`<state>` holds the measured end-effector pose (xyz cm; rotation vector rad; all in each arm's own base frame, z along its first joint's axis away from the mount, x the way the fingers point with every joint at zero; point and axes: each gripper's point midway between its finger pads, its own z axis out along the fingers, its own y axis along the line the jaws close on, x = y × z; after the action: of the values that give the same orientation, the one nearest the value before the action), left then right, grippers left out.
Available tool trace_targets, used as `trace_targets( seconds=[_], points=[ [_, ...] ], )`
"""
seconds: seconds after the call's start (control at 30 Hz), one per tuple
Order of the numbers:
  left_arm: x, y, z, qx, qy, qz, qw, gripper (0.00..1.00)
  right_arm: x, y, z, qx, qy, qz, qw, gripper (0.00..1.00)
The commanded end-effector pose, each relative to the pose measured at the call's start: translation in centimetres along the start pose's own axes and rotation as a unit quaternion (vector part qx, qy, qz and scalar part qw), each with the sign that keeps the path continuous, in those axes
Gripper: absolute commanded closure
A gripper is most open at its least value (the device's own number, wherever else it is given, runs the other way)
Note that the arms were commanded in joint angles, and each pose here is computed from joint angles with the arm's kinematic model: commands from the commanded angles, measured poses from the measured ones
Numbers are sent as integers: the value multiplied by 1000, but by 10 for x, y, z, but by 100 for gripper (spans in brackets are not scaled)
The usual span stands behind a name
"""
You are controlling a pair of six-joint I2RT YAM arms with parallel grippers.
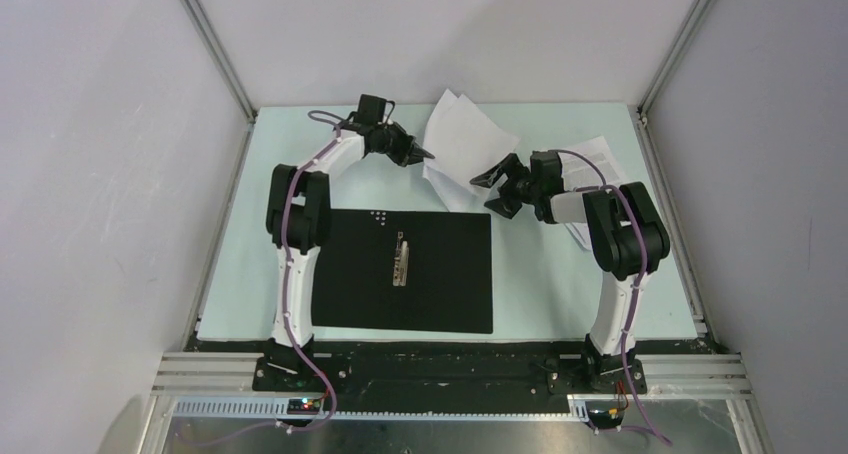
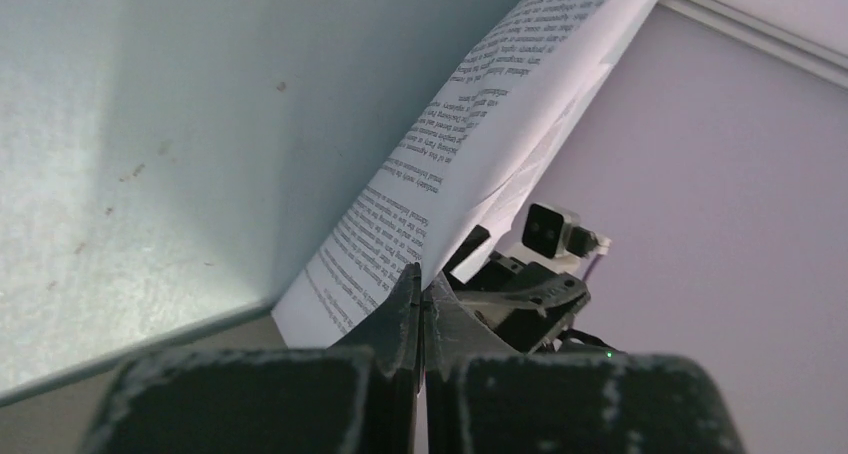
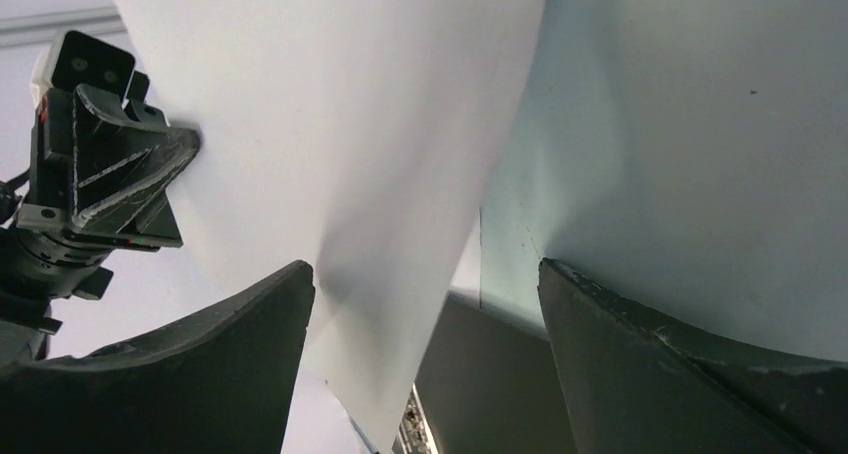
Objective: Put the files into the folder
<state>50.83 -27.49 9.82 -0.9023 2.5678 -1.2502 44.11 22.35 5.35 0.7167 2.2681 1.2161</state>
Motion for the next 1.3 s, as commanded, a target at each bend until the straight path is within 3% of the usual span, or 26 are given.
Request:
trace_targets(
  seconds=[0.0, 0.27, 0.73, 1.27],
  points=[
    [14, -41, -31, 47, 13, 0, 999, 100, 5, -14, 5, 6, 8, 40, 999, 12],
    [8, -48, -30, 56, 14, -9, 998, 100, -5, -18, 8, 4, -9, 58, 998, 11],
    [-36, -61, -41, 88, -4, -98, 991, 100, -36, -5, -2, -22, -32, 62, 997, 11],
    [35, 21, -46, 24, 28, -78, 996, 100, -12, -19, -34, -19, -27, 114, 993, 11]
  ],
)
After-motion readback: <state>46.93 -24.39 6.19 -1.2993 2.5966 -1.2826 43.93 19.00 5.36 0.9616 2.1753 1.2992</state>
